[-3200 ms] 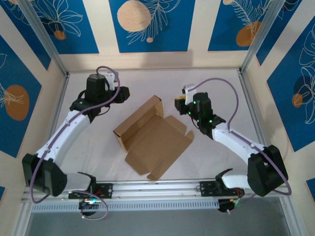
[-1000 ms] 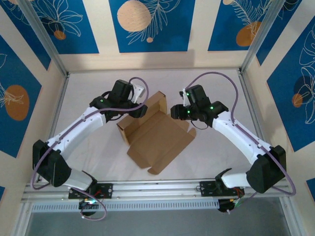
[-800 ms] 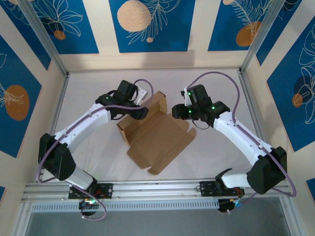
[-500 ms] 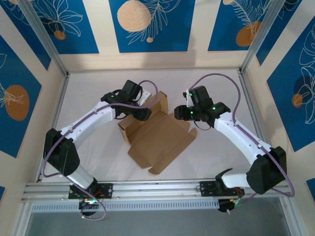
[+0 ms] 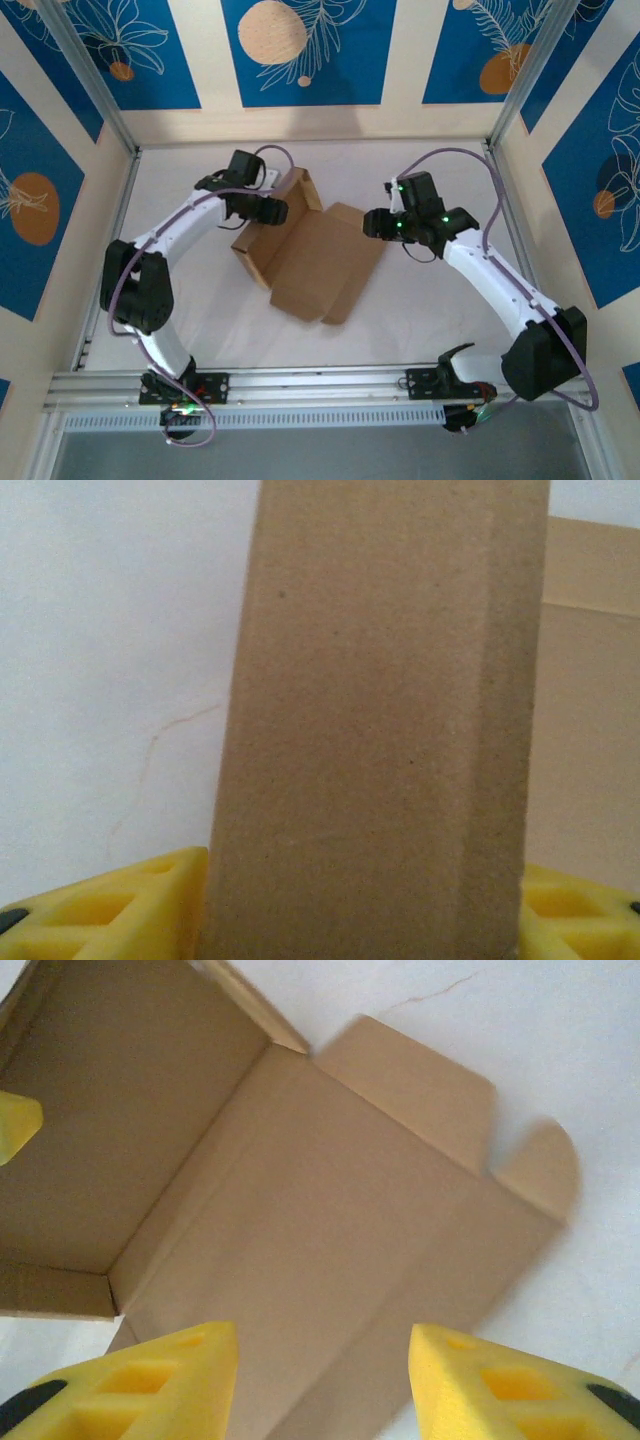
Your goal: Fold the paper box
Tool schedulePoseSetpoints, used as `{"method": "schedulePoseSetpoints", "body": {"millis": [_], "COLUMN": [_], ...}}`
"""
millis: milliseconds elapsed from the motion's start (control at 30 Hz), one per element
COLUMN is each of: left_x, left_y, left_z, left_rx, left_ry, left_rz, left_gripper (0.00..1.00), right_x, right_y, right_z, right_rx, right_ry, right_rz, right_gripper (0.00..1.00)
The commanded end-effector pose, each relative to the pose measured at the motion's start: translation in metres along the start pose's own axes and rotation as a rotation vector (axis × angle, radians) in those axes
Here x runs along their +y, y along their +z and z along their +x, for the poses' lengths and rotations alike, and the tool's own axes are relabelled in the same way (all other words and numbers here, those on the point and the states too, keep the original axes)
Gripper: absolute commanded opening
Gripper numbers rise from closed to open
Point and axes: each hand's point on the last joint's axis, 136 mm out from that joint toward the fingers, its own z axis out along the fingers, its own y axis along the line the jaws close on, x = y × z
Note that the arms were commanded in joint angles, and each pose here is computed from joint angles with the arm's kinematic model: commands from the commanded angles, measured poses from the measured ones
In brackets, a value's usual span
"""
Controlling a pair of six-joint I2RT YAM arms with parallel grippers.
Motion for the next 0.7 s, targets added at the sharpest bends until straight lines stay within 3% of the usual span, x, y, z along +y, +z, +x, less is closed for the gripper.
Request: {"method": "schedulePoseSetpoints", "body": {"millis": [0, 333, 467, 667], "left_x": [0.006, 0.065, 0.072, 0.053], "left_y": [0.007, 0.051, 0.051, 0.056], "left_z": [-0.010, 0.033, 0.043, 0.064], "left_rx": [-0.033, -0.045, -0.048, -0.042], "left_ry": [-0.163, -0.601, -0.648, -0.697], "left_rz": [0.115, 0.202, 0.197, 0.217], "left_gripper": [0.60, 0.55, 0.55, 0.60], "right_x": [0.002, -0.005, -0.009, -0.009], "right_y": [-0.028, -0.052, -0.050, -0.039], "right_z": [-0.010, -0.015, -0.013, -0.015], "right_rx": [-0.051, -0.092, -0.090, -0.065], "right_ry": [0.098, 0.145, 0.153, 0.139], "right_rz": [-0.068, -0.087, -0.079, -0.060], "right_gripper": [0.50, 0.50, 0.50, 0.56]}}
